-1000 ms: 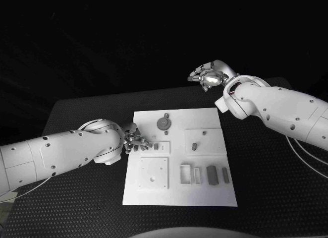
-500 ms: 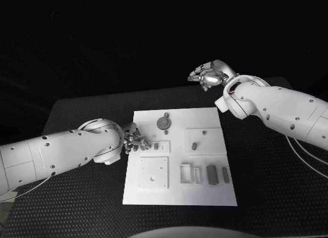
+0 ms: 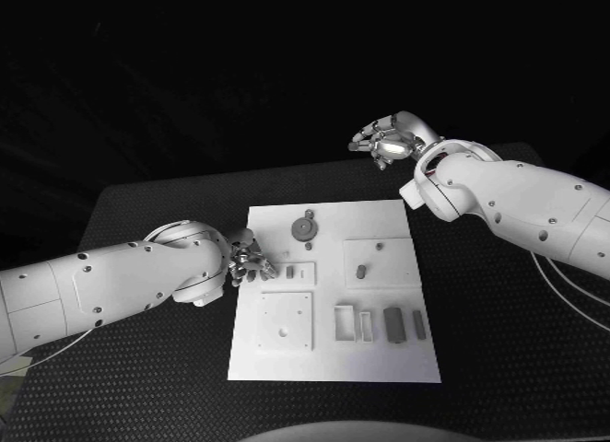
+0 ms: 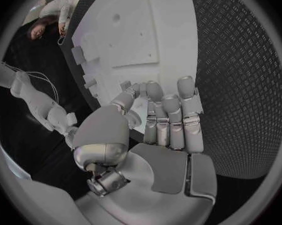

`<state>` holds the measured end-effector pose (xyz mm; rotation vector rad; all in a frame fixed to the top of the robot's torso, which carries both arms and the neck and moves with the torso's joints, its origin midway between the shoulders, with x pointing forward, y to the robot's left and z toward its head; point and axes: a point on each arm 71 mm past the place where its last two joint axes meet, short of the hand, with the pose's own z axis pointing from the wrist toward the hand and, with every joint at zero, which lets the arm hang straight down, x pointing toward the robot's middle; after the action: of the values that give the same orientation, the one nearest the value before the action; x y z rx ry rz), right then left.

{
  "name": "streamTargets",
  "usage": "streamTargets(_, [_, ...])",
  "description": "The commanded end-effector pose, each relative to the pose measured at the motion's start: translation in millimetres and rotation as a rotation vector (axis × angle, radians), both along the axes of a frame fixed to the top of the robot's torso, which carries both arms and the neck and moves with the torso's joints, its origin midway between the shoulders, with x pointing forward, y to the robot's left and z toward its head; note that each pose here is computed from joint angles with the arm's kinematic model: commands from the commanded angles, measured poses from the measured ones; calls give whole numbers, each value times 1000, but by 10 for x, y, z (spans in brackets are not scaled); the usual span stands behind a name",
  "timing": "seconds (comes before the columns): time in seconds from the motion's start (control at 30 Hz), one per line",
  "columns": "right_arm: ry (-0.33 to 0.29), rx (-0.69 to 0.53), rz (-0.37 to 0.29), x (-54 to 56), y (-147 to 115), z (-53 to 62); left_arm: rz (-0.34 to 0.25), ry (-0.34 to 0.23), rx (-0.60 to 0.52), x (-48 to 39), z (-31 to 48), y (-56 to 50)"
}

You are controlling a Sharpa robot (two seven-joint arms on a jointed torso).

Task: Assemble the parts on the task board

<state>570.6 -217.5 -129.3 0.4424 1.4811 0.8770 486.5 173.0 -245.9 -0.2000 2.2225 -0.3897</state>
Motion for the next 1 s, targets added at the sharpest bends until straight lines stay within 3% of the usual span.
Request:
streamTargets(0.03, [0,0,14,-4,15,0,-6,-6,1,1,5,-13])
streamTargets(0.43, [0,0,14,-5,13,1,-10,-10,10,12,5,-21])
streamTargets(1.0, [1,0,17,-11,22,3,-92,-7,84,9,-1,-142])
